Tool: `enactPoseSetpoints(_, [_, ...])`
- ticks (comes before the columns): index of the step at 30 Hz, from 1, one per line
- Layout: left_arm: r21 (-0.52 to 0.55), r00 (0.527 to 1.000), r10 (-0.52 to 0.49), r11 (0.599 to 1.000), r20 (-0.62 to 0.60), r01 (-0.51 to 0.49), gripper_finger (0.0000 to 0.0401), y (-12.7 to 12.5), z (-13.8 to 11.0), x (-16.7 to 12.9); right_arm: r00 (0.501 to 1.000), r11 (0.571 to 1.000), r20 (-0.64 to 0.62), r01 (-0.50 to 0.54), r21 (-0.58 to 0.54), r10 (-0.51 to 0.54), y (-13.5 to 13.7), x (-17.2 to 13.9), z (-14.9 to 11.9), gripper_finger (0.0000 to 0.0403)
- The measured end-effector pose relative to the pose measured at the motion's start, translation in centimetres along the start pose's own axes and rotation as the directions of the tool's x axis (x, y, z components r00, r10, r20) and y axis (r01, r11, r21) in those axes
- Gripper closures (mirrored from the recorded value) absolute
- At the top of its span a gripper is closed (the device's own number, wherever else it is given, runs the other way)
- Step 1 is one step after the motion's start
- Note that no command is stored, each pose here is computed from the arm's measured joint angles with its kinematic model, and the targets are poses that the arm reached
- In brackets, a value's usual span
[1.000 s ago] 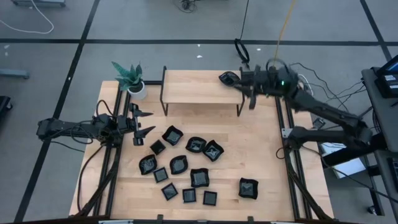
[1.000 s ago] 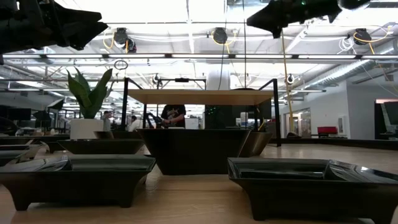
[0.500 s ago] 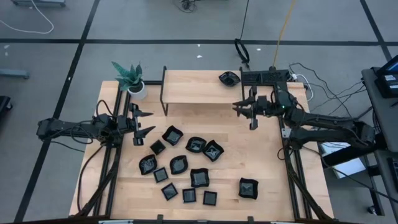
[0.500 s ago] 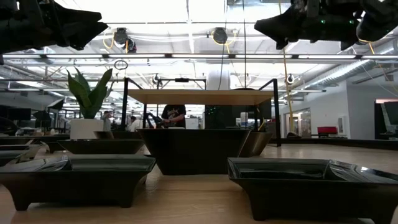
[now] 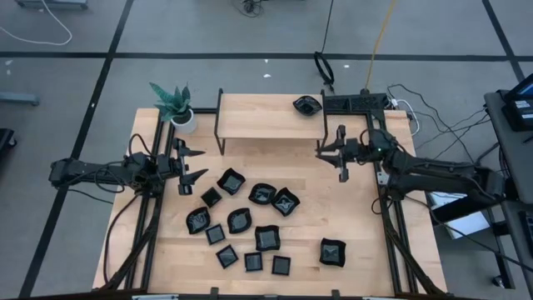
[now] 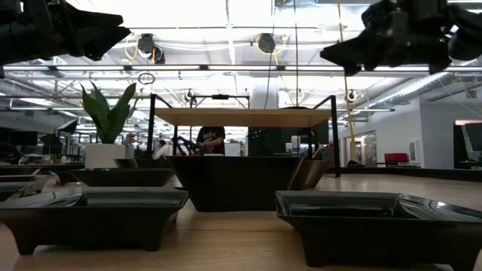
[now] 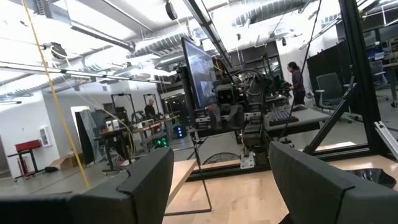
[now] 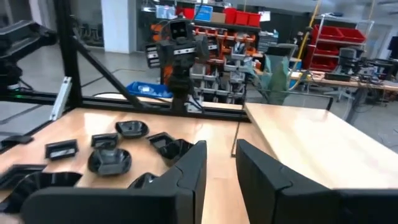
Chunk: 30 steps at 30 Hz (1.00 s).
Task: Pick & Place Mini shaped plates
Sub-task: Stack the black leaf-shaped plate on top of the other black leaf-shaped plates on the shelf
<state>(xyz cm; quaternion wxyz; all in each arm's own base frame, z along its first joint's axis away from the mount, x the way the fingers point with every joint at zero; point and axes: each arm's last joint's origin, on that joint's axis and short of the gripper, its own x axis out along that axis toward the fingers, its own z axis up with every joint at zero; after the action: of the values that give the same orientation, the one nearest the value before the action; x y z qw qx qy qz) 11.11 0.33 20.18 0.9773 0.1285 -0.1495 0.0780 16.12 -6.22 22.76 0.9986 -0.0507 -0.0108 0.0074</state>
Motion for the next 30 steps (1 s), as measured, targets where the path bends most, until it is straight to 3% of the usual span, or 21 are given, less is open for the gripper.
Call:
enactPoseSetpoints(4, [0.000,1.000,0.000,1.000,0.000,0.000,0.0135,0.0,0.0,0.0,0.999,0.999,0.028,-0.042,-0.020,0.043,0.6,-0.9,-0.7,0.0330])
enactPoseSetpoints(15, [-0.010,1.000,-0.004,1.000,0.002,0.004,0.0135,0.0,0.0,0.0,0.971,0.992,0.237,-0.015,-0.124,0.044,2.0,-3.2,-3.0,0.0330])
enactPoseSetpoints(21, [-0.216,1.000,-0.007,0.976,0.009,0.009,0.0135,0.0,0.1,0.0,0.963,0.988,0.256,-0.053,-0.142,0.089,2.2,-3.3,-2.9,0.0330])
enactPoseSetpoints(30, [-0.334,0.998,-0.026,0.942,-0.059,0.005,0.0135,-0.2,-0.6,0.0,0.975,0.996,0.204,-0.080,-0.034,0.086,2.2,-3.2,-3.5,0.0330])
